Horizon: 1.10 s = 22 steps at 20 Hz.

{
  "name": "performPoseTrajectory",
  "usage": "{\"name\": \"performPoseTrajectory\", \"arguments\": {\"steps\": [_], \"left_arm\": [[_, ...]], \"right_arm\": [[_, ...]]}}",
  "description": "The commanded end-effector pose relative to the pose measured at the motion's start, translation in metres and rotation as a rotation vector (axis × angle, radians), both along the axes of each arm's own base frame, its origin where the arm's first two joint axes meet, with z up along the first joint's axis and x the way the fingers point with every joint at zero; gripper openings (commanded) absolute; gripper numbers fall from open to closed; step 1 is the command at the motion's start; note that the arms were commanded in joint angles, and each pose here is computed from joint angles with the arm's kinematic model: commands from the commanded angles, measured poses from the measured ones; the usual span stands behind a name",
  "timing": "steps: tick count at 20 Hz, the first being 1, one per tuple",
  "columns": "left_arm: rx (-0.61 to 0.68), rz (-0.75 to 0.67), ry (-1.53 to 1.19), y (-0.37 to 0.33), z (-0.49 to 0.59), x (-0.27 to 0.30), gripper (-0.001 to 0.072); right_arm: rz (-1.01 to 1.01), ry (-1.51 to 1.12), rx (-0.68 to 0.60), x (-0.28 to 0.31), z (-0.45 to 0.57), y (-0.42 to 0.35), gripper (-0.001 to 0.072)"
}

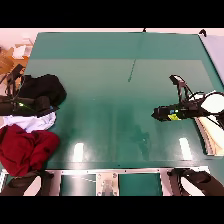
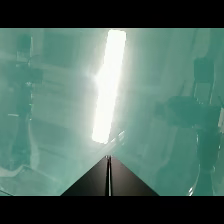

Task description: Fold the shirts.

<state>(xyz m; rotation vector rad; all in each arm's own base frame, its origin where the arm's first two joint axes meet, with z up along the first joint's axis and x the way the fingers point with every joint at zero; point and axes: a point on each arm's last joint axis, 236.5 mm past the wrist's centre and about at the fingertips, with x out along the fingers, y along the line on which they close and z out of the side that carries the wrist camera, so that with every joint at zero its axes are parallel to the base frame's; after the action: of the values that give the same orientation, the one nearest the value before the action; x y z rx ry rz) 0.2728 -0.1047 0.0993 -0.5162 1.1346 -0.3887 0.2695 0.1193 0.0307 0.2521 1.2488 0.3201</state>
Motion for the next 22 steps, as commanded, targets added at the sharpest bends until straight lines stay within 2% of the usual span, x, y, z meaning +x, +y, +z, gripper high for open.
{"name": "performPoseTrajectory", "arguments": {"steps": [1,10,14,16,19,22], "left_arm": [[0.0,0.001,-0.001,0.0,0.0,0.0,0.0026],[0.0,0.001,-0.001,0.0,0.0,0.0,0.0026],[0.026,0.108,-0.164,0.016,0.015,0.041,0.0026],[0.145,0.175,-0.302,0.046,0.024,0.069,0.0025],[0.466,0.353,-0.529,0.13,0.06,0.113,0.0025],[0.693,0.34,-0.485,0.175,0.048,0.147,0.0025]], "right_arm": [[0.001,0.0,0.0,0.0,0.0,0.0,0.0018],[0.001,0.0,0.0,0.0,0.0,0.0,0.0018],[0.0,-0.002,0.0,0.0,0.0,0.0,0.0018],[-0.004,-0.012,0.002,0.003,0.001,0.0,0.0018],[-0.01,-0.03,0.004,0.007,0.003,0.0,0.0018],[-0.02,-0.054,0.007,0.013,0.004,0.0,0.0019]]}}
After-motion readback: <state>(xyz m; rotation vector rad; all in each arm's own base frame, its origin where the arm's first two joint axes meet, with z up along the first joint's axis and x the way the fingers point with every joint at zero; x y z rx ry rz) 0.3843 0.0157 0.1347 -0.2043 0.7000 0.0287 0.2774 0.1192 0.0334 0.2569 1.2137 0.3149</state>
